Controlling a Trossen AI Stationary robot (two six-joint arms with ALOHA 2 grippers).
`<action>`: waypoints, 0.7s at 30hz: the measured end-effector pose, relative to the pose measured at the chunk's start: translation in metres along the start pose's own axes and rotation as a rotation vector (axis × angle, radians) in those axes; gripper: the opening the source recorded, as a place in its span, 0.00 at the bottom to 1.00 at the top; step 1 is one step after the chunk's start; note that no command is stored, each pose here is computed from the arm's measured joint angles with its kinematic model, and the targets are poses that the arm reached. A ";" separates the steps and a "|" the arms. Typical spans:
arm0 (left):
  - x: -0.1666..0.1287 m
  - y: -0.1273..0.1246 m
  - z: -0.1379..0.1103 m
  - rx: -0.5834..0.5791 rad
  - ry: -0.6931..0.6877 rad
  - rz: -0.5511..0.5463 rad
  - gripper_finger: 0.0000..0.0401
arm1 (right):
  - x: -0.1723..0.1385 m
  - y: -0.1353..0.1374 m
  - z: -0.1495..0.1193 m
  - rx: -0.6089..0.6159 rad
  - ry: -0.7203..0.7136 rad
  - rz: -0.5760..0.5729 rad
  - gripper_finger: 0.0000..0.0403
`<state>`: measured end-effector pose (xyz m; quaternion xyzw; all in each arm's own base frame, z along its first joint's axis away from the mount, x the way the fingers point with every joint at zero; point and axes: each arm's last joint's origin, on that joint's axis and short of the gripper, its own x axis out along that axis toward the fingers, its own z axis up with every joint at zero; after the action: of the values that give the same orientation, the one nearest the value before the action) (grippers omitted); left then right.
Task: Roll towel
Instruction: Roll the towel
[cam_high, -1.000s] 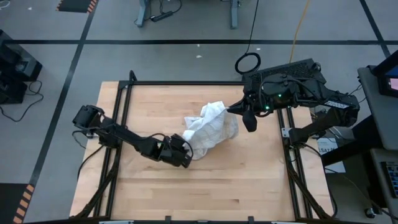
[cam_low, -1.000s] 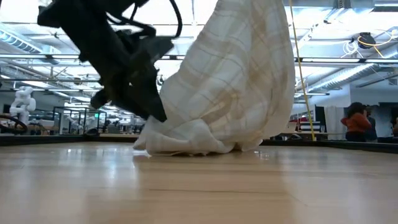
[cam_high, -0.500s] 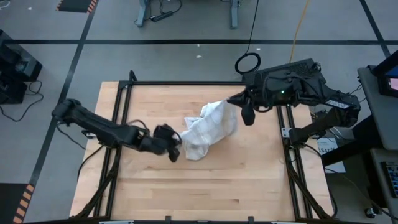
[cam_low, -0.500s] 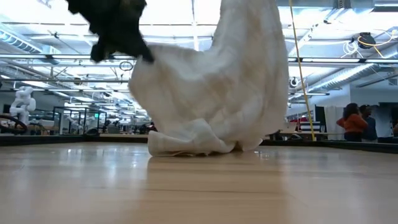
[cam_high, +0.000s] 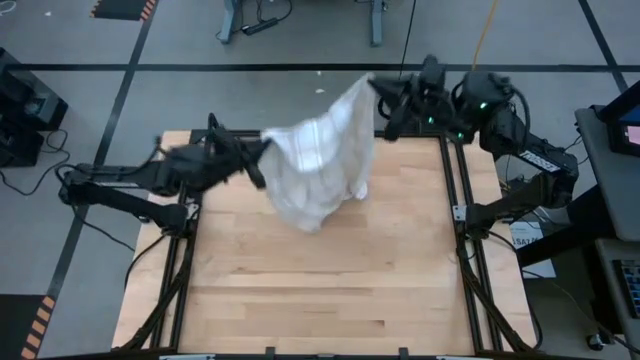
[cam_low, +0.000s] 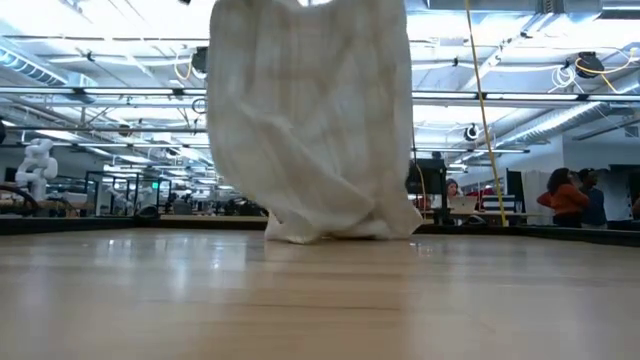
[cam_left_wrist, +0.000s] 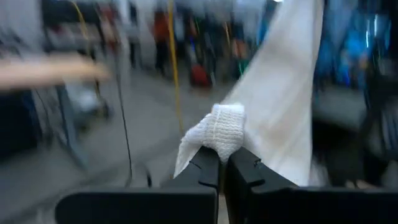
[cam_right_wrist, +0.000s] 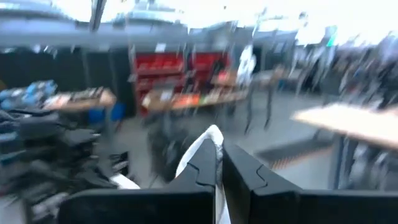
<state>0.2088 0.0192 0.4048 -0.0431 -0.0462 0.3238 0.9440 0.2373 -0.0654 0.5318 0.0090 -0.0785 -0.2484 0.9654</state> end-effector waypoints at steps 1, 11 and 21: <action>0.002 0.004 0.011 -0.008 -0.057 0.018 0.01 | 0.003 -0.002 0.003 -0.011 -0.039 -0.011 0.00; -0.005 0.024 0.090 -0.039 -0.348 -0.288 0.01 | -0.004 -0.007 0.039 0.056 -0.314 0.098 0.00; -0.024 0.016 0.117 -0.134 -0.382 -0.738 0.01 | -0.035 0.007 0.063 0.217 -0.153 0.338 0.00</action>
<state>0.1664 0.0228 0.5174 -0.0242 -0.2537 -0.0376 0.9662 0.2006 -0.0416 0.5896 0.0806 -0.1783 -0.0729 0.9779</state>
